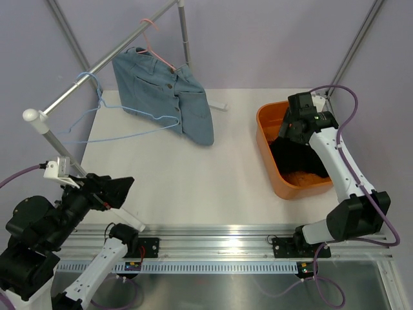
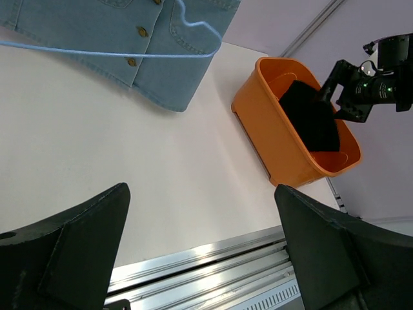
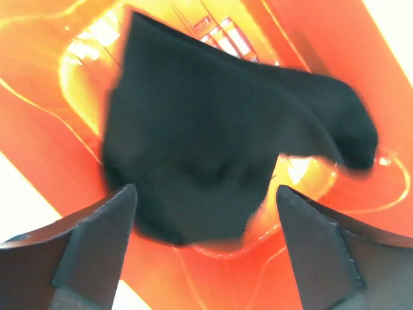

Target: Remove the skirt from the hanger

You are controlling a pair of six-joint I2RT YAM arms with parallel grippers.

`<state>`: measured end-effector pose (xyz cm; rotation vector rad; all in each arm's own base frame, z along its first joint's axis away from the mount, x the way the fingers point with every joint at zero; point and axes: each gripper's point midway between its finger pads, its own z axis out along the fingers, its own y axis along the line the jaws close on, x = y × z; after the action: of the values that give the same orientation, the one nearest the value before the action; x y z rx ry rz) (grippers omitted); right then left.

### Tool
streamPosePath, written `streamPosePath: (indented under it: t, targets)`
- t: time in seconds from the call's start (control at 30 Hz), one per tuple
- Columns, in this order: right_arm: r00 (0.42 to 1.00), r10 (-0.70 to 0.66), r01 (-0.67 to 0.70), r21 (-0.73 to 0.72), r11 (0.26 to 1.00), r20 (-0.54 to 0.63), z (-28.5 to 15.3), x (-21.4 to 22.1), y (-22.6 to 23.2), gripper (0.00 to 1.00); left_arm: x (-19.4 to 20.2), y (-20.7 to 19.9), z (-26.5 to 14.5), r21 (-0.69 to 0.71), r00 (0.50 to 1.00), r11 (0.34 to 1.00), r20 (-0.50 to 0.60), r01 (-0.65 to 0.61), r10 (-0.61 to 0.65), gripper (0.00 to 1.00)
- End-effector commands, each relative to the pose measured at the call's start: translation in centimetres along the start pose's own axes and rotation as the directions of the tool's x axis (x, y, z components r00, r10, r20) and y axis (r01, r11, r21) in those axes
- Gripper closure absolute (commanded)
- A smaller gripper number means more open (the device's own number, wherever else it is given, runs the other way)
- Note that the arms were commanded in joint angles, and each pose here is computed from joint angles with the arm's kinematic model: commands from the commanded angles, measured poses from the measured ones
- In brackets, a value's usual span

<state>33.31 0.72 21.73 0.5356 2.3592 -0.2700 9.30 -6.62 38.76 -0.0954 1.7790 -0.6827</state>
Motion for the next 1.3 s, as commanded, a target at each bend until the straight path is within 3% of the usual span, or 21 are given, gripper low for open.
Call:
streamPosePath:
  t: [0.0,0.13,0.2,0.27,0.3,0.4,0.53,0.7,0.87,1.0,1.27]
  targets:
    - [0.999,-0.029,0.028,-0.047,0.999,-0.014,0.3,-0.7,1.4,0.01,0.3,-0.4,0.4,0.04,1.0,0.999,0.001,-0.009,0.009,0.01]
    - [0.997,-0.004,0.02,-0.217,0.976,0.071,-2.7,-3.1,4.0,0.01,1.3,-0.4,1.1,0.053,1.0,0.999,-0.026,-0.006,0.007,0.01]
    - [0.989,-0.018,0.07,-0.362,0.929,0.145,-6.0,-4.6,6.5,0.01,1.7,-0.4,1.4,0.064,0.999,0.998,-0.041,-0.008,0.01,0.01]
    - [0.974,-0.016,0.133,-0.51,0.85,0.226,-9.0,-6.6,9.4,0.0,1.9,-0.3,1.5,0.065,0.999,0.998,-0.043,-0.004,0.007,0.01]
    - [0.972,-0.018,0.167,-0.637,0.753,0.234,-11.1,-6.8,12.0,0.01,2.1,-0.3,1.5,0.07,0.999,0.998,-0.043,-0.005,0.008,0.01]
    - [0.957,-0.026,0.252,-0.783,0.568,0.289,-14.9,-7.7,16.3,0.01,2.7,-0.5,1.7,0.088,0.998,0.996,-0.058,0.011,-0.005,0.01]
    - [0.895,-0.061,0.423,-0.794,0.436,0.442,-18.3,-8.0,21.4,0.01,3.9,-0.9,1.5,0.131,0.996,0.99,-0.078,0.045,-0.036,0.01]
    - [0.841,-0.066,0.513,-0.754,0.41,0.536,-18.8,-9.4,26.8,0.01,5.4,-0.5,1.4,0.143,0.994,0.988,-0.098,0.06,-0.046,0.01]
    - [0.727,-0.107,0.662,-0.653,0.368,0.678,-17.7,-9.8,30.4,0.03,6.9,-0.2,1.3,0.161,0.991,0.984,-0.121,0.072,-0.053,0.01]
    - [0.675,-0.13,0.713,-0.599,0.364,0.726,-16.2,-10.3,31.9,0.05,7.6,0.0,1.1,0.174,0.992,0.983,-0.118,0.063,-0.042,0.01]
    - [0.642,-0.151,0.764,-0.609,0.212,0.752,-15.2,-8.3,35.5,0.14,8.9,1.1,1.6,0.149,0.991,0.988,-0.137,0.032,-0.011,0.01]
